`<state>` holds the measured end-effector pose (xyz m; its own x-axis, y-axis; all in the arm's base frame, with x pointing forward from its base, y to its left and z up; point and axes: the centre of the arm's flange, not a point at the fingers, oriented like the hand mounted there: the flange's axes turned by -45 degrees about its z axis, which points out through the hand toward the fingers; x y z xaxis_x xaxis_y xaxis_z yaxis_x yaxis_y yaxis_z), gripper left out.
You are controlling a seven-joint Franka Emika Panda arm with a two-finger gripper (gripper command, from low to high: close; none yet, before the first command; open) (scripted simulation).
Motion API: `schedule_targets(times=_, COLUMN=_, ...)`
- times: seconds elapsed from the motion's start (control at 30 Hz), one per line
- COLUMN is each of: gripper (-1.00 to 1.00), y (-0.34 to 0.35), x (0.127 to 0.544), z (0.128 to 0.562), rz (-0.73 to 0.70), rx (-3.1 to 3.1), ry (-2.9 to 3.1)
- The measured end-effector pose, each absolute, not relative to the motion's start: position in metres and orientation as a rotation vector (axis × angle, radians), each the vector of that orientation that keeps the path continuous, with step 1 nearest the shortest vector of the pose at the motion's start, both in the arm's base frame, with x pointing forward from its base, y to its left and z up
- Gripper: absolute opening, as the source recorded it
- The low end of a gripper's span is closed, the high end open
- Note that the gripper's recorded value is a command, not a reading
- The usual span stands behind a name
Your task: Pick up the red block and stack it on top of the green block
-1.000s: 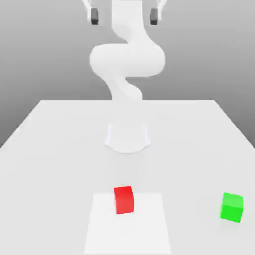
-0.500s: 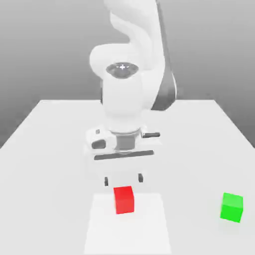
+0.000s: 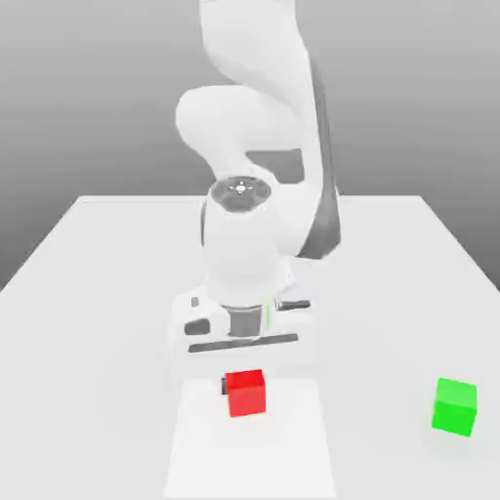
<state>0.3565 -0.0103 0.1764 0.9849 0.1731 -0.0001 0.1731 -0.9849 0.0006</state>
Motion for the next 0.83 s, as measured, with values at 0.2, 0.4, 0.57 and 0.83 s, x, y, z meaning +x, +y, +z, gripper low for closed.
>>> schedule_targets(times=0.2, gripper=-1.0, y=0.04, x=0.371, z=0.214, rz=-0.002, rx=3.101, ry=0.45)
schedule_targets(times=0.4, gripper=-1.0, y=0.166, x=0.386, z=0.23, rz=-0.001, rx=3.02, ry=0.809)
schedule_targets(times=0.57, gripper=-1.0, y=0.274, x=0.366, z=0.241, rz=0.0, rx=2.946, ry=1.085)
schedule_targets(times=0.83, gripper=1.0, y=0.283, x=0.367, z=0.189, rz=0.001, rx=2.944, ry=1.095)
